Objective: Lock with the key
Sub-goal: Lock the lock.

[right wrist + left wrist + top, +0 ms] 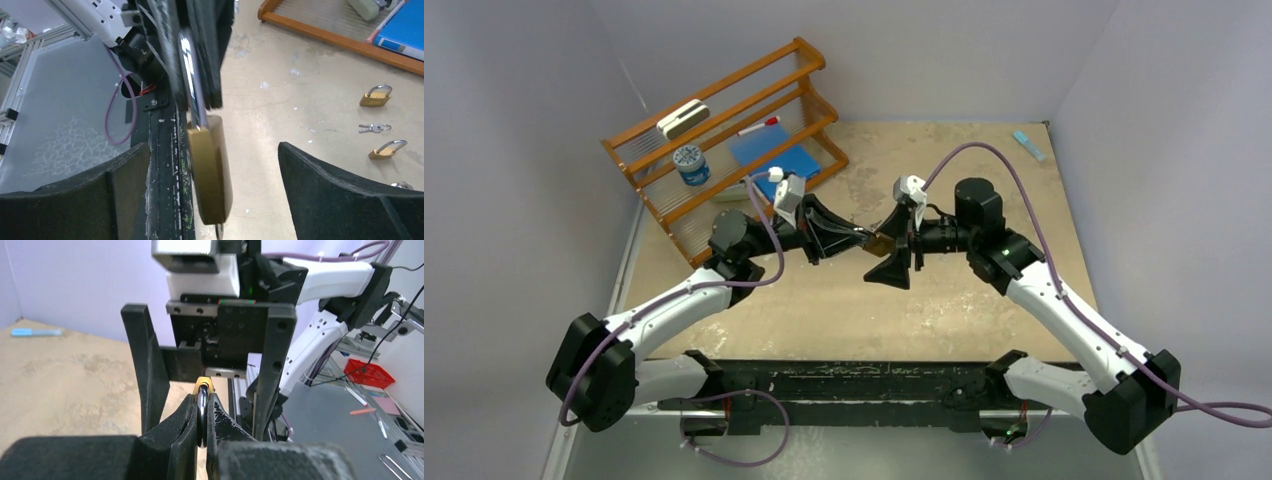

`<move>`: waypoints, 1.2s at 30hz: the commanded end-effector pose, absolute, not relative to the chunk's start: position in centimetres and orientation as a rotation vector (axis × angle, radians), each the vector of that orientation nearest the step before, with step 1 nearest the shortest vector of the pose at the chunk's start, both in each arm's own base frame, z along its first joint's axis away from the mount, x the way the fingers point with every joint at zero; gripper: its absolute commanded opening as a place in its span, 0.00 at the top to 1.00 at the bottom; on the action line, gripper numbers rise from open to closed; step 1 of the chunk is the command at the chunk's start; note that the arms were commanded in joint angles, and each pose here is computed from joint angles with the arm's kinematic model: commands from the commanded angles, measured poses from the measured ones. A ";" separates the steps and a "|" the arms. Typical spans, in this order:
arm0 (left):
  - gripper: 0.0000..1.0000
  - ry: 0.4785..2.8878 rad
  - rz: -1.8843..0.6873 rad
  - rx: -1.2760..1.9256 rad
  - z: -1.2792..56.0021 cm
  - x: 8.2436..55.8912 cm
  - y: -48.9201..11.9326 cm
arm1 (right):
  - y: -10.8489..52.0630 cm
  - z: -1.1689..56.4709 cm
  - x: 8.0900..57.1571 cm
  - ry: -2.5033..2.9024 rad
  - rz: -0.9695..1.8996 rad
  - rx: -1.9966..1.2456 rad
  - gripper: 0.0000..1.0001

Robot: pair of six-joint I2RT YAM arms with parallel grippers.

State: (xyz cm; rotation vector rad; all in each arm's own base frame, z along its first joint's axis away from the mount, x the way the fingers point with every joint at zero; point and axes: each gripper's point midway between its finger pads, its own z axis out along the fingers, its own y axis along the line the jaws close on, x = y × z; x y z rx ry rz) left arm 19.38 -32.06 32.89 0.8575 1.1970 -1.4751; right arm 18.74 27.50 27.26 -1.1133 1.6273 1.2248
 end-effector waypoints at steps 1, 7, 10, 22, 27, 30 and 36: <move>1.00 0.962 -1.417 0.781 39.1 18.5 -30.4 | 27.8 29.4 19.6 1.562 1.193 -1.076 0.01; 1.00 0.908 -1.344 0.707 40.8 18.6 -29.0 | 26.4 32.7 20.7 1.357 1.104 -0.822 0.01; 1.00 0.891 -1.329 0.700 41.2 18.5 -28.7 | 25.8 33.4 20.0 1.294 1.123 -0.757 0.01; 1.00 0.781 -1.363 0.686 43.2 17.1 -27.8 | 26.0 36.3 17.4 0.929 1.189 -0.813 0.01; 1.00 0.770 -1.370 0.693 43.5 16.8 -27.8 | 26.4 37.6 17.2 0.835 1.214 -0.831 0.01; 1.00 0.777 -1.374 0.693 43.3 16.8 -27.9 | 26.6 38.4 17.2 0.802 1.219 -0.841 0.01; 1.00 0.782 -1.374 0.695 43.0 17.0 -28.0 | 27.4 39.7 17.1 0.758 1.247 -0.902 0.01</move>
